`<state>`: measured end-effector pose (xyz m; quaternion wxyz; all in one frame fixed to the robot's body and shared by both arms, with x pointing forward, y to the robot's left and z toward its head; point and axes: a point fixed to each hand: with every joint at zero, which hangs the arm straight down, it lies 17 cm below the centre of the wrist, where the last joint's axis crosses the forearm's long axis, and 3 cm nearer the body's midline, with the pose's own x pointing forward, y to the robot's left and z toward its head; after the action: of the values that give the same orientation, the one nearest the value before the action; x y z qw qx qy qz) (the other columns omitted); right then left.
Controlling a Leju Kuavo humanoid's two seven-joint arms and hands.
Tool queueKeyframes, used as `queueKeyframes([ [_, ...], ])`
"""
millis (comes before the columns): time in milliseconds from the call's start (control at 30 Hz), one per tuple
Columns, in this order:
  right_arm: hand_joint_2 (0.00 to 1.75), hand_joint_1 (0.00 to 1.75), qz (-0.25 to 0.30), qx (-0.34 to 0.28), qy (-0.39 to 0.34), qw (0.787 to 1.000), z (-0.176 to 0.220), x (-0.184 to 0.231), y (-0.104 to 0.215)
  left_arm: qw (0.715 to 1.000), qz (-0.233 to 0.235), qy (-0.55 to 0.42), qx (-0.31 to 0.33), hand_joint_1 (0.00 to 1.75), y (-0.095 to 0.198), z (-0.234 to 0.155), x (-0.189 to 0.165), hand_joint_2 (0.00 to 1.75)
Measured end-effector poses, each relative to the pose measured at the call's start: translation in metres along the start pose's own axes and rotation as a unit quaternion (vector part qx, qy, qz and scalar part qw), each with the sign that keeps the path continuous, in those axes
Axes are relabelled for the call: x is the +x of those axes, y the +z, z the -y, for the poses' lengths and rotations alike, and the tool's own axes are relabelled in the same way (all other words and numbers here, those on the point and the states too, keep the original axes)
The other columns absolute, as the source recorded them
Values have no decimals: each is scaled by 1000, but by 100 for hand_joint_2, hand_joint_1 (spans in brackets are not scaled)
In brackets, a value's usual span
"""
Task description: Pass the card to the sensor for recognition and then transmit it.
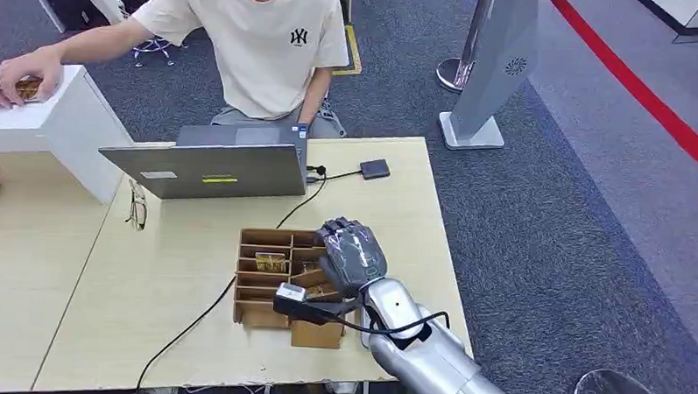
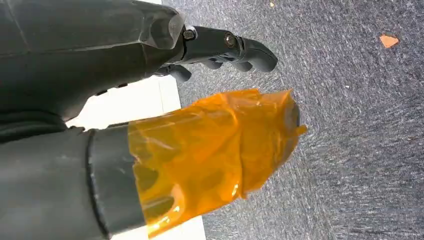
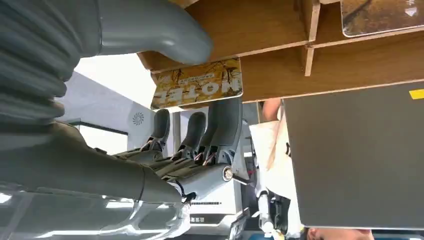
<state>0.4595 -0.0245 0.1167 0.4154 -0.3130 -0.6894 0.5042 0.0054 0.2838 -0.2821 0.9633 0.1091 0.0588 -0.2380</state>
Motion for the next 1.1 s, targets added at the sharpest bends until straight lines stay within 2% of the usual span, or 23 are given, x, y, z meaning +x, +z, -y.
queueKeyframes([
  [33,175,75,-1,1,0,1000,0,-1,0,1000,0,0,0,0,0,0,0,0],
  [133,175,77,-2,1,1,1000,-1,-2,0,1000,0,0,0,0,0,0,0,0],
  [267,175,91,-4,1,2,1000,0,-4,0,1000,0,0,0,0,0,0,0,0],
  [500,175,101,-7,0,5,1000,1,-7,-1,1000,-2,0,0,0,0,0,-1,0],
  [533,175,112,-7,0,6,1000,1,-7,-1,1000,-2,0,0,0,0,0,-1,0],
  [567,175,138,-7,0,6,1000,1,-7,-2,1000,-3,0,0,0,0,0,-1,0],
  [600,175,145,-7,-1,6,1000,2,-8,-2,1000,-3,0,0,0,0,0,-1,0],
  [667,175,173,-8,-2,6,1000,3,-9,-3,1000,-4,0,0,0,0,0,-1,0],
  [1100,175,175,-9,-2,1,1000,5,-8,-7,1000,-6,0,0,0,0,0,-2,0],
])
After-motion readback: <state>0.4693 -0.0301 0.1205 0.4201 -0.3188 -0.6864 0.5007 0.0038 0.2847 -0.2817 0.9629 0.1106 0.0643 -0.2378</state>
